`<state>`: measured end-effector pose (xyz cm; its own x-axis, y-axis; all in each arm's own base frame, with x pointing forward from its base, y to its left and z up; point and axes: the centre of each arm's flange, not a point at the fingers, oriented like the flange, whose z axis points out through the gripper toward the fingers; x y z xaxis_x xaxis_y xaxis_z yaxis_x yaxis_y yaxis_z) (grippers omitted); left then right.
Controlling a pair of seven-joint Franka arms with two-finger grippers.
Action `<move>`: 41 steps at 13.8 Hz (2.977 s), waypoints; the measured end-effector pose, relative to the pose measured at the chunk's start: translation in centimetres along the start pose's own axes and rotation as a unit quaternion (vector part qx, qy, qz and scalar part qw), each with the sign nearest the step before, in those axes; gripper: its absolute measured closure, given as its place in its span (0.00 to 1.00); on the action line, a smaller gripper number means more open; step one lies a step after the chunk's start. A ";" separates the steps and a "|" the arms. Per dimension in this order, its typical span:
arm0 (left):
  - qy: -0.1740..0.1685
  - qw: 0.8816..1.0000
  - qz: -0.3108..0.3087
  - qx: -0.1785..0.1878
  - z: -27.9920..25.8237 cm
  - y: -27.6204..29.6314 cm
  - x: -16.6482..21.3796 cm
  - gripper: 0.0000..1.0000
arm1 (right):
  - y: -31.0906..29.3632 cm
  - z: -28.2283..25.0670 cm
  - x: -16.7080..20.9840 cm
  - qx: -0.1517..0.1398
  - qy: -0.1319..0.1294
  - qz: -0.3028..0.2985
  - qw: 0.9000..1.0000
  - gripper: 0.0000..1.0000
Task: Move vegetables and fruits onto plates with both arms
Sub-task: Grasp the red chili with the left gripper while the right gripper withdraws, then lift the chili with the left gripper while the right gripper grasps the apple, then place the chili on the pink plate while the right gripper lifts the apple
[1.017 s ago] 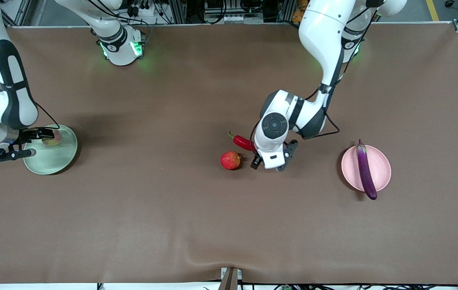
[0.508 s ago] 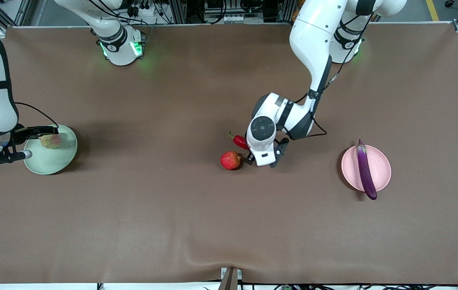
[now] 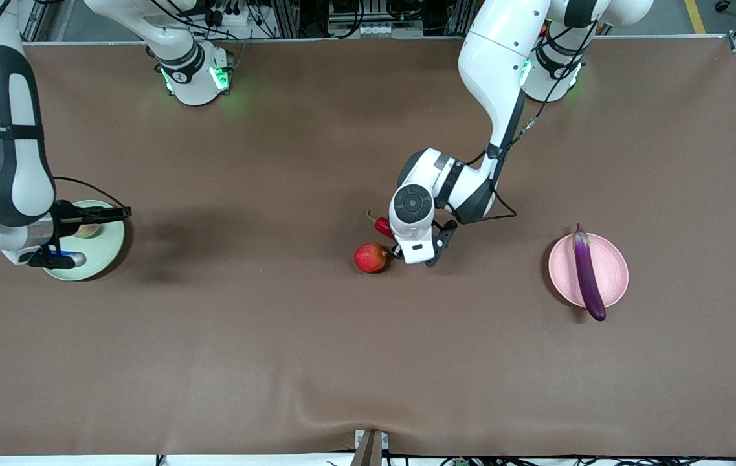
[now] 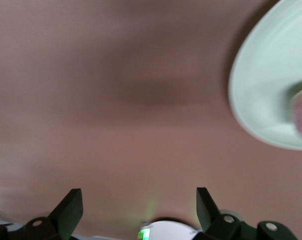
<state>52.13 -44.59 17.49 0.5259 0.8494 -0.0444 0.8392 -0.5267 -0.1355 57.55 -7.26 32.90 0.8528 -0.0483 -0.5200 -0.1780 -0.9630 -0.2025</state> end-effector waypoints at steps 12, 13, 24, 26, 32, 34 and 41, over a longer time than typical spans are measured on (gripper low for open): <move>0.028 0.986 0.160 0.029 -18.4 -3.4 11.1 0.68 | -25.4 3.7 -1.5 0.072 0.036 0.180 0.980 0.00; 0.032 0.984 0.175 0.031 -19.7 -3.9 13.2 0.68 | -28.4 4.6 -1.9 0.072 0.056 0.201 0.975 0.00; 0.018 0.905 0.414 0.097 -16.6 -11.0 37.1 0.68 | -45.2 14.4 1.2 0.160 0.129 0.378 0.903 0.00; 0.013 0.890 0.445 0.100 -14.3 -11.1 38.1 0.68 | -46.1 15.8 1.7 0.174 0.144 0.373 0.900 0.00; 0.011 0.877 0.467 0.113 -7.2 -9.1 37.6 0.68 | -48.1 22.6 2.5 0.173 0.163 0.381 0.894 0.00; 0.008 0.877 0.466 0.118 -6.0 -9.0 37.9 0.68 | -48.4 23.3 2.4 0.169 0.162 0.381 0.894 0.00; 0.028 0.877 0.469 0.103 -8.4 -7.6 37.9 0.08 | -48.5 24.9 3.5 0.177 0.188 0.386 0.886 0.05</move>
<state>66.88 -8.69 25.16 0.9822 0.0401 -0.1836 -0.0055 -0.9703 -0.2418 56.96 45.89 20.29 0.5009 -0.8054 -0.3169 -0.8655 -0.4639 -0.1889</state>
